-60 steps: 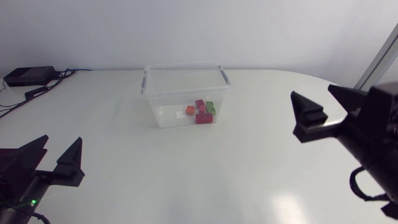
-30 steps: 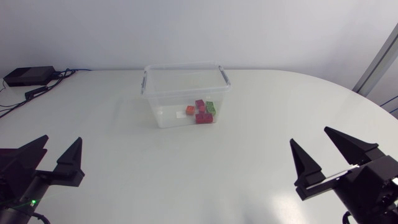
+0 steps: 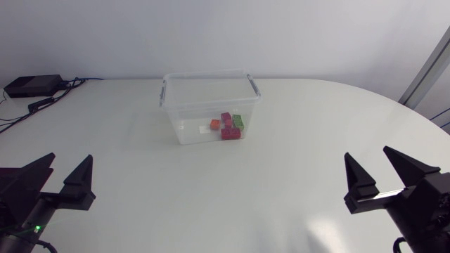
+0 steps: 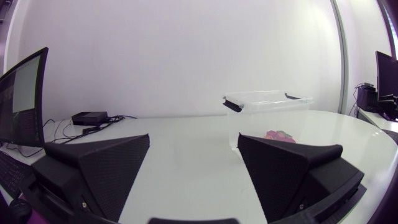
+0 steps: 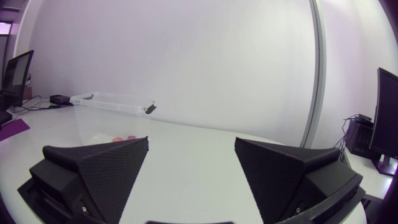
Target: Place the duplo bricks in the container
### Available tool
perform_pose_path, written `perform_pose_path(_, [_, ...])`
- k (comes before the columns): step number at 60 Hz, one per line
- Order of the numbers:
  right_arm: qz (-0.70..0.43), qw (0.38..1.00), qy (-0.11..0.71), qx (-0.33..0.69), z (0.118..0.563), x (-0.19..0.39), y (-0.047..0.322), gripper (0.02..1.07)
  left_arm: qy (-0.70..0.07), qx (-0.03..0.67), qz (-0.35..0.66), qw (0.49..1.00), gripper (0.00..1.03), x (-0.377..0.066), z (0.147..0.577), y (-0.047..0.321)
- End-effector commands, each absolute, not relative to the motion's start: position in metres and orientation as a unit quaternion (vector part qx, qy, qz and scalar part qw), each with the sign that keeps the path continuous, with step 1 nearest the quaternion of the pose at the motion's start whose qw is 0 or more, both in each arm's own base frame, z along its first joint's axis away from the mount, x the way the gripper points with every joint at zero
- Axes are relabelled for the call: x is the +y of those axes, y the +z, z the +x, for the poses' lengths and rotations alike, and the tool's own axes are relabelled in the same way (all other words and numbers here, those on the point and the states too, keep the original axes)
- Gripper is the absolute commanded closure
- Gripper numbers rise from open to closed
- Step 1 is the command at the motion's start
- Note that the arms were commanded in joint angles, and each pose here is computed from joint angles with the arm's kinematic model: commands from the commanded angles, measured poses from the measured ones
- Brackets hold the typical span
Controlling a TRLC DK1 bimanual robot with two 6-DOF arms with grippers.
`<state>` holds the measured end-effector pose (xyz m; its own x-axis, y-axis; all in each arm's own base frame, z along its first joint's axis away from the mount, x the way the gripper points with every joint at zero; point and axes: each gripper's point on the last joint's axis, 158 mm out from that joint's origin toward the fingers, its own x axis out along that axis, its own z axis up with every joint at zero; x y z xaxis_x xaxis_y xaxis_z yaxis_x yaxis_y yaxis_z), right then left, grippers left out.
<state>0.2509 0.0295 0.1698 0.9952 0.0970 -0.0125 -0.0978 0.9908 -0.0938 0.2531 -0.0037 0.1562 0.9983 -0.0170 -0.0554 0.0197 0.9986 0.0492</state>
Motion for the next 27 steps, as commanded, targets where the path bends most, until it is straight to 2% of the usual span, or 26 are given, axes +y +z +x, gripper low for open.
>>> perform_pose_path(1, [-0.029, 0.999, 0.037, 0.019, 0.253, 0.022, 0.156, 0.07, -0.008, 0.029, 0.012, 0.999, 0.04, -0.003, 0.254, 0.151])
perform_pose_path(27, [0.000, 1.000, -0.005, 0.028, 0.254, -0.002, 0.149, 0.07, -0.008, 0.030, 0.000, 0.999, 0.04, -0.003, 0.254, 0.150])
